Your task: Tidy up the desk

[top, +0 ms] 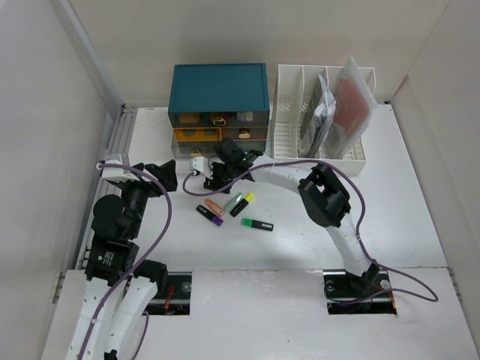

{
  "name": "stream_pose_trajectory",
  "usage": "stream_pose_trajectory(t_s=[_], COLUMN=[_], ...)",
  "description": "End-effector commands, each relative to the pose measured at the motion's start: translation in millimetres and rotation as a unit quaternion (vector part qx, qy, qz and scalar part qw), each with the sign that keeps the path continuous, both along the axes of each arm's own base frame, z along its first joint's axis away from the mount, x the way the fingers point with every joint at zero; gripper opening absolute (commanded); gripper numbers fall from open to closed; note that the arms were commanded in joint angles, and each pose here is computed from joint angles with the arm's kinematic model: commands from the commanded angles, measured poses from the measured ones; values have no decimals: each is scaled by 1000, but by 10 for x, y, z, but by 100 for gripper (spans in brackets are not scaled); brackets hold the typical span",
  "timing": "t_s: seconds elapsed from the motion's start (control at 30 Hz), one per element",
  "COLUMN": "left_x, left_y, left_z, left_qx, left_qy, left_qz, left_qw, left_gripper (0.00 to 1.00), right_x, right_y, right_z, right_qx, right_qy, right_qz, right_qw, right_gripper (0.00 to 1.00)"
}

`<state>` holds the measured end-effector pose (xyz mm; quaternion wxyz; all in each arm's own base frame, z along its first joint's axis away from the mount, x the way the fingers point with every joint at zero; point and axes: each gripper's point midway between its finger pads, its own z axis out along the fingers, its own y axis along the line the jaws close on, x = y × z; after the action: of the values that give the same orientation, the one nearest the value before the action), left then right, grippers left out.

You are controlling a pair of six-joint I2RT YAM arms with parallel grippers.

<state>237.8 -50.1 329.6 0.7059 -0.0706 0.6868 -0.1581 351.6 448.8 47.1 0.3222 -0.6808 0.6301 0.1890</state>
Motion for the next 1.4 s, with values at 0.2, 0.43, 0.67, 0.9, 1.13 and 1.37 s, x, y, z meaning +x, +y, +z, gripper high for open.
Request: stream_pose_trajectory(t_s=[0.2, 0.43, 0.67, 0.9, 1.13, 1.37], left_x=[-32, -47, -44, -32, -32, -32], left_y=[18, 58, 74, 71, 71, 71], left_z=[191, 211, 211, 168, 168, 168], left_qx=[-7, -9, -9, -8, -8, -8], left_qy=[-32, -36, -36, -32, -32, -32], left_qz=[3, 13, 18, 18, 18, 18], left_qw=[999, 999, 999, 999, 999, 999], left_gripper=[99, 99, 99, 99, 99, 99], right_x=[120, -24, -348, -199, 342, 814], right_y=[166, 187, 257, 262, 259, 210], right_z=[77, 580, 1608, 2277, 2508, 2492], right_qx=[29, 69, 151, 193, 214, 208], right_qy=[-12, -10, -7, -52, -125, -194], right_qz=[-26, -5, 45, 6, -113, -202], right_qw=[999, 998, 987, 980, 962, 937], right_gripper=[31, 9, 9, 9, 9, 9])
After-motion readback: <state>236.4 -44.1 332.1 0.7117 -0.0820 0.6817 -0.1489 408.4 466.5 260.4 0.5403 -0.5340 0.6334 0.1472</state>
